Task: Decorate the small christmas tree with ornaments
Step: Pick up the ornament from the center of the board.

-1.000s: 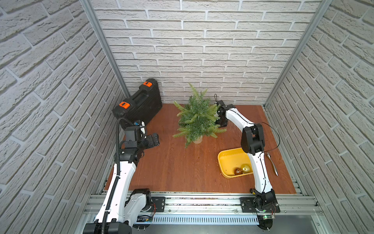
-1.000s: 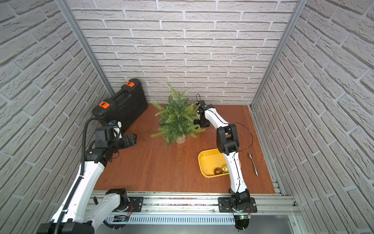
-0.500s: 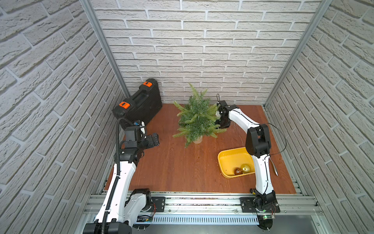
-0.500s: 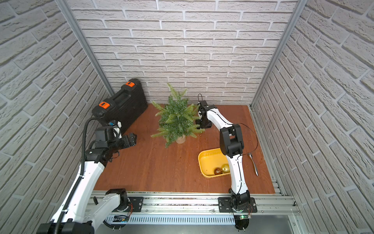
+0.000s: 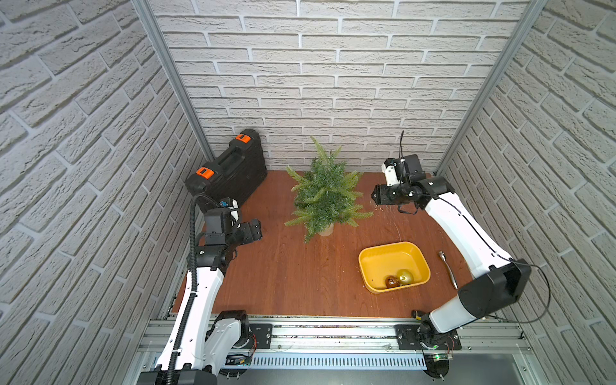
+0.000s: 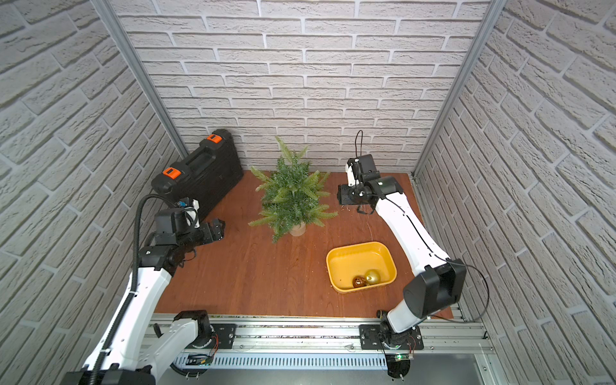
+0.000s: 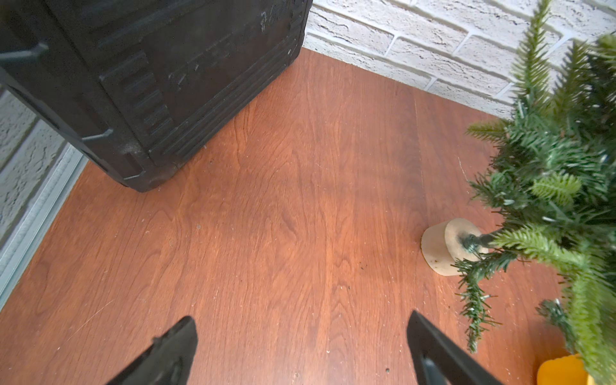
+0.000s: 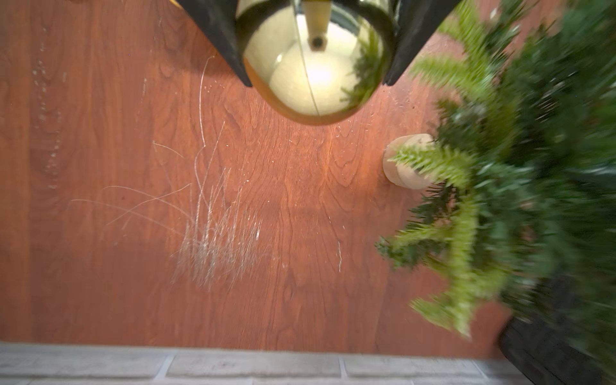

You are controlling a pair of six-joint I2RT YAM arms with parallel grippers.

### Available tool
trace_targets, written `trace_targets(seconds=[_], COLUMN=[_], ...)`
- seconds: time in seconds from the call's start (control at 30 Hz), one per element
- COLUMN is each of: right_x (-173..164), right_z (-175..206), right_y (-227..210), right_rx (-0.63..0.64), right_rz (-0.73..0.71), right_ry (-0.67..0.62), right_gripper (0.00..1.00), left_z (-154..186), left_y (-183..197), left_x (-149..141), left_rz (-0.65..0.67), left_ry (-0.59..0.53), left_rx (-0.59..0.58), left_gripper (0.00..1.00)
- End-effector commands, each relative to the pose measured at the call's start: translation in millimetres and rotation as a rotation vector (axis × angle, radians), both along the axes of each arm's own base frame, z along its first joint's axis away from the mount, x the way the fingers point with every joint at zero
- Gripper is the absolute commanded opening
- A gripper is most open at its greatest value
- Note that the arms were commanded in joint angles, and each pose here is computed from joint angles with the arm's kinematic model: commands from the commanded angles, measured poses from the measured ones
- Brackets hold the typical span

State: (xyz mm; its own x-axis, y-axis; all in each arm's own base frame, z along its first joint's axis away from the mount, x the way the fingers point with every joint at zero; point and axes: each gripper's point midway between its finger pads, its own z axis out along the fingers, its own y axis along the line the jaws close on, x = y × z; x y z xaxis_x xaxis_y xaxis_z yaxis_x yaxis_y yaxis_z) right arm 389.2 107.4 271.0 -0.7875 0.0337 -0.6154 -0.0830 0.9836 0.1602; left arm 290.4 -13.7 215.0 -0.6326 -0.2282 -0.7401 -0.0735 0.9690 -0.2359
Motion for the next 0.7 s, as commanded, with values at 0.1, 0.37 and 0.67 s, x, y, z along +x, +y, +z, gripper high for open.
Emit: trace_targets(seconds=[0.1,0.37,0.67], right_x=[-22.4,-31.2,-37.6], right_z=[67.9,137.9,176.4], right_y=[14.2,52.0,84.5], right_rx=[0.086,0.162,0.162], right_rz=[0.014,0.092,0.167], right_ry=[-0.159,-0.310,-0.385], right_gripper=[0.51,0.51,0.51], left_z=[5.9,8.1,9.0], left_y=[-1.4,-0.3,0.0], left_x=[2.2,0.9,0.6], left_rz=[-0.006,0.000,0.000], left_ry=[-0.042,-0.051,-0.055], left_rx=[-0.013,-0.009,-0.007], left_gripper=[0.98,0.98,0.98])
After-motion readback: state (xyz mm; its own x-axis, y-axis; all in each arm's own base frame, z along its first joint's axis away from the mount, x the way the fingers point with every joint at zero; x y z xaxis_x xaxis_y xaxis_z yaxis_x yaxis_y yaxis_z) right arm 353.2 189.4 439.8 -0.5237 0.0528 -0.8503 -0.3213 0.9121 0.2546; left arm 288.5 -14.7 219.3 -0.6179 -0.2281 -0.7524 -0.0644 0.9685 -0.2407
